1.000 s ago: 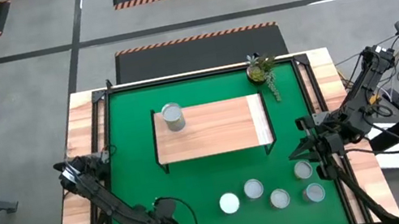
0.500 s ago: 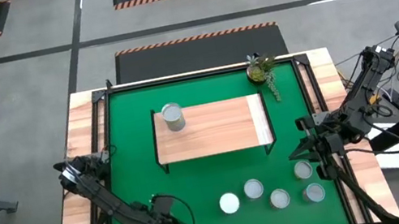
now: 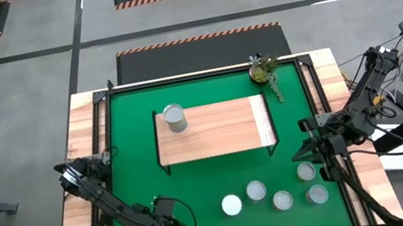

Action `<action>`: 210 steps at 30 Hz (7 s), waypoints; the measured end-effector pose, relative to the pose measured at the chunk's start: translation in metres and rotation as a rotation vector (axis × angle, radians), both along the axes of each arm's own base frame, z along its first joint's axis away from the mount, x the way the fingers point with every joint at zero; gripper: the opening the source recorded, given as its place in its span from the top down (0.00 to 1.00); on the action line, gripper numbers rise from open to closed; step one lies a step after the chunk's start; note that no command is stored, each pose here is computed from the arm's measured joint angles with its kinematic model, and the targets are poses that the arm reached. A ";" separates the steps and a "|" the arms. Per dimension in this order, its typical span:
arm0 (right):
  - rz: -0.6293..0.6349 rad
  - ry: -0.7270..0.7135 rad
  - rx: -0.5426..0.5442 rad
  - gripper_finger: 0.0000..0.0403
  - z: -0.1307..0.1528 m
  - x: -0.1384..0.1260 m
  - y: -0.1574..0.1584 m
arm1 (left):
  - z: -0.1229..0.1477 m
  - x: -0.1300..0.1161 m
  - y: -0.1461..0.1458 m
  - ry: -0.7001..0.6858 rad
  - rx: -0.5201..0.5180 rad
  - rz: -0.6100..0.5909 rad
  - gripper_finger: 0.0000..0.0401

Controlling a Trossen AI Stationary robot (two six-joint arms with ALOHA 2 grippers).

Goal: Pick and place cans onto a shelf
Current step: Put the canned pears on the shelf

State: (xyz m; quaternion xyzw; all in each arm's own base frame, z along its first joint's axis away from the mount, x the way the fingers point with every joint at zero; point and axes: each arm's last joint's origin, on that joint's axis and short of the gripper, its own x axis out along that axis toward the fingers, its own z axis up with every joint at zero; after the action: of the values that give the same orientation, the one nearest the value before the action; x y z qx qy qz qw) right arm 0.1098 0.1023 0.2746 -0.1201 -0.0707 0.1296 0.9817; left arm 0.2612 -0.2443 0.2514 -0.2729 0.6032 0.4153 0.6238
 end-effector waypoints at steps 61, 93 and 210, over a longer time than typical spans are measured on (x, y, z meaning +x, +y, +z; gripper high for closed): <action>0.000 0.007 0.001 0.98 -0.001 0.000 0.000 | -0.002 -0.001 0.001 -0.008 0.028 -0.020 0.20; 0.001 0.010 0.008 0.98 -0.001 0.000 0.000 | 0.003 0.004 -0.004 -0.089 -0.011 -0.048 0.08; 0.002 0.037 0.012 0.98 -0.004 0.000 0.000 | 0.125 0.092 0.173 -0.314 0.225 -0.308 0.12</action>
State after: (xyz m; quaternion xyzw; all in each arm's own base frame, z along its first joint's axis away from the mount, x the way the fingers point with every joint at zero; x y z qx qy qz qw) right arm 0.1103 0.1027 0.2710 -0.1118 -0.0535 0.1322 0.9834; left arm 0.3536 -0.0709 0.3765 -0.1679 0.4835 0.3325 0.7921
